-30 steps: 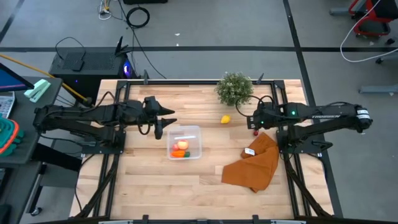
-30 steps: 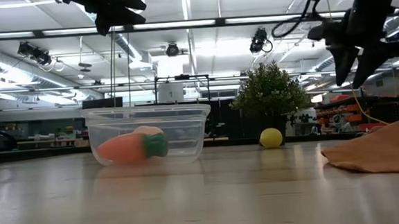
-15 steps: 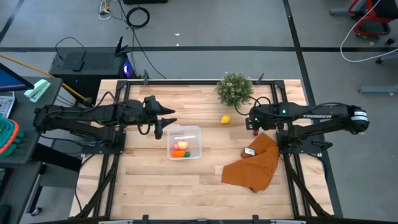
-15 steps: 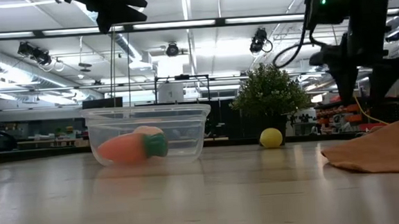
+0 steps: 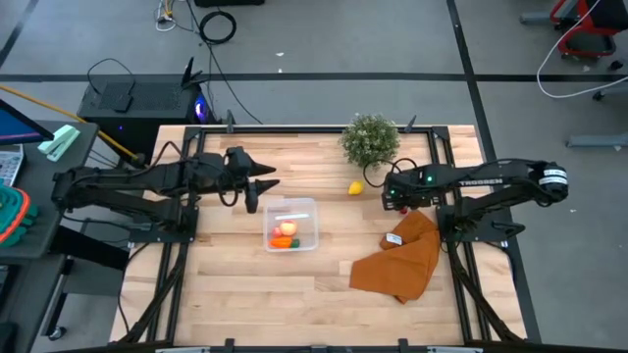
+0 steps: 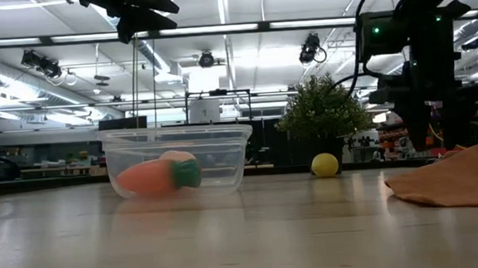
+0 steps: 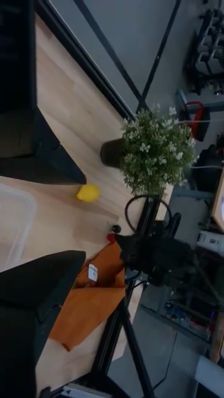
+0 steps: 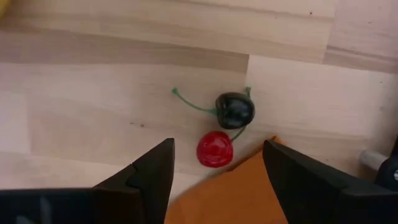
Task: Pick and placing Produce into tupperware
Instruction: Put the red cherry into the transparent bin
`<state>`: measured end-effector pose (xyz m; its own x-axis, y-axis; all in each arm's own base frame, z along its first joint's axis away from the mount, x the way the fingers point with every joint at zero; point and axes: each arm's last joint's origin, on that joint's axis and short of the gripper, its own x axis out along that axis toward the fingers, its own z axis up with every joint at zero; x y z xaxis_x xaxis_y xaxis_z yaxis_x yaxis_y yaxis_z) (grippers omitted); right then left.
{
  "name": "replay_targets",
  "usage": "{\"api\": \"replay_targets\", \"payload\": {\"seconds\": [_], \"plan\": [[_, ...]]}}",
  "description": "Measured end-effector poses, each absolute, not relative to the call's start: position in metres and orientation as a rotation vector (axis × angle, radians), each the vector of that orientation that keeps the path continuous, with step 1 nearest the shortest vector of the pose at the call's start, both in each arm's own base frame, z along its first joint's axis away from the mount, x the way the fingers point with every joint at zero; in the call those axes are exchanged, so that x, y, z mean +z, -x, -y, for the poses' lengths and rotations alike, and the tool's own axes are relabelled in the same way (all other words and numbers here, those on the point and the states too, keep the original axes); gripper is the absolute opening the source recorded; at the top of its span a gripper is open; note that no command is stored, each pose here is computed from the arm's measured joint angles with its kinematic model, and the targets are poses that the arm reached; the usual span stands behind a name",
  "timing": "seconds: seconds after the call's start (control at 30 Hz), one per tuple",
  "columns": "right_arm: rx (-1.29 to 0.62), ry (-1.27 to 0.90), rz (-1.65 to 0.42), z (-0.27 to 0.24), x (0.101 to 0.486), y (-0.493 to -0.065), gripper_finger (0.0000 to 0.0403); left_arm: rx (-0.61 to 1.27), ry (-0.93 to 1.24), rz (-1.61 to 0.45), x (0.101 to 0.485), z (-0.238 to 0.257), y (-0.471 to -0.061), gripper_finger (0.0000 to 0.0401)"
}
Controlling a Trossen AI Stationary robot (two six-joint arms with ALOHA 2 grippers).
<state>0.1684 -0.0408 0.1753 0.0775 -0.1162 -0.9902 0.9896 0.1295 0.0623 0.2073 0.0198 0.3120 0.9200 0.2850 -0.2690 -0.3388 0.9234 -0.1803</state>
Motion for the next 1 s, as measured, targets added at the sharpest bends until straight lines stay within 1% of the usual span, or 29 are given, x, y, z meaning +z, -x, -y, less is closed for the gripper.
{"api": "replay_targets", "payload": {"seconds": [0.23,1.0], "plan": [[-1.145,-1.048,-1.169,0.0415,0.1682,-0.1715,0.021,0.336,0.233,-0.24,0.312,-0.0223,-0.2071,0.0189],[-1.177,-1.119,-1.149,0.0409,0.167,-0.173,0.021,0.333,0.216,-0.242,0.3122,-0.0223,-0.2071,0.0181]]}}
